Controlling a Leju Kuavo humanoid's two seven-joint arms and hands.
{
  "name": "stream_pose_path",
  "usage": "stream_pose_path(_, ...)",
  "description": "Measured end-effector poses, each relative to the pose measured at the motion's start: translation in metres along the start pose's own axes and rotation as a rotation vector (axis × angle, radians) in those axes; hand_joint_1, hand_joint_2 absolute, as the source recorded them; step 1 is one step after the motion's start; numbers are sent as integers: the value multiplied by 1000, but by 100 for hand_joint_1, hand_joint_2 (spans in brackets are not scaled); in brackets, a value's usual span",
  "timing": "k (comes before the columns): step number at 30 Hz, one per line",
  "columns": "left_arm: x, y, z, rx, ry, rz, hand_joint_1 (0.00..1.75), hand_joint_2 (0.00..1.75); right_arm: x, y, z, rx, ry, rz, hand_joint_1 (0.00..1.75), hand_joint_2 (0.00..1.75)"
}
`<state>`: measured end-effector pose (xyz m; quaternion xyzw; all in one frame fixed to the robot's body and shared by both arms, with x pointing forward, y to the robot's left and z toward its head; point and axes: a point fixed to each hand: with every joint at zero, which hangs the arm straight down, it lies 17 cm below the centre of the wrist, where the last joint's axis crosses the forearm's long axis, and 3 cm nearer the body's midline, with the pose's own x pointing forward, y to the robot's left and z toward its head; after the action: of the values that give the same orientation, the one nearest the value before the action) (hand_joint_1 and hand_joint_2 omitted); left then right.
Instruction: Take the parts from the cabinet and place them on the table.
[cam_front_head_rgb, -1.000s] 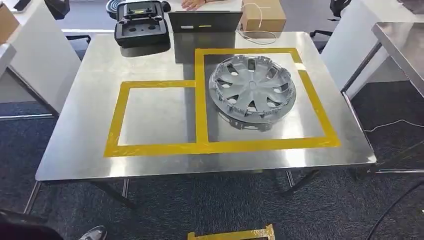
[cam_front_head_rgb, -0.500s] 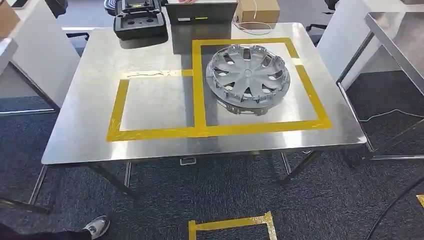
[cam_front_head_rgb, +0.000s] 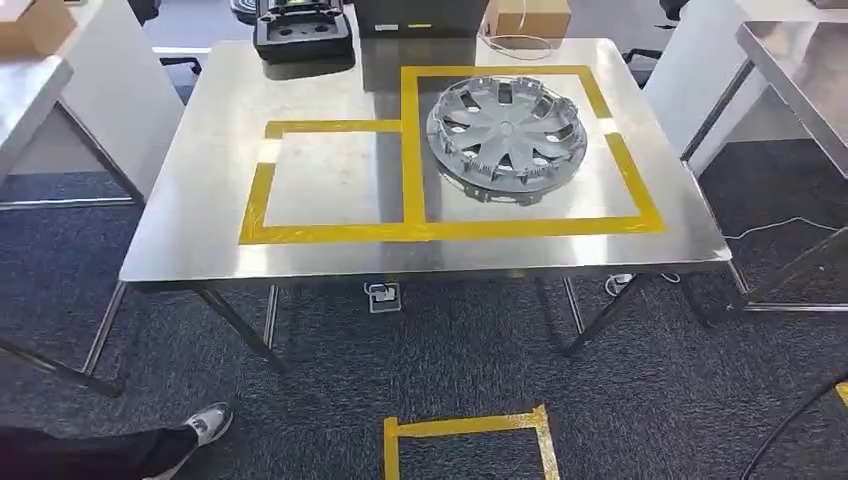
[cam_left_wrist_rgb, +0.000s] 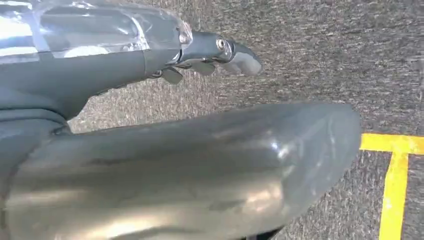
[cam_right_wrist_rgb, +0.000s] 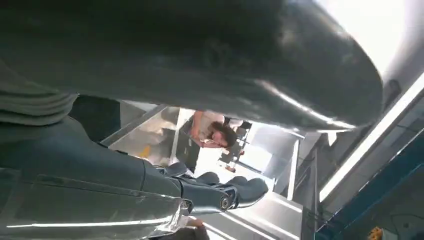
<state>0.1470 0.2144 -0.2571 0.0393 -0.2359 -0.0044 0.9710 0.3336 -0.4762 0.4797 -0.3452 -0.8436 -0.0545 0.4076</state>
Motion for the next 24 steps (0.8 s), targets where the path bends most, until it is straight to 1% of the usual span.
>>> stream_pose_path(12, 2, 1, 0, 6, -10, 5, 0, 0, -3, 11, 1, 22, -11, -19, 0, 0)
stream_pose_path(16, 8, 1, -2, 7, -14, 8, 0, 0, 0, 11, -3, 20, -25, -15, 0, 0)
stream_pose_path(24, 5, -6, 0, 1, -5, 13, 0, 0, 0, 16, -3, 33, -32, 0, 0, 0)
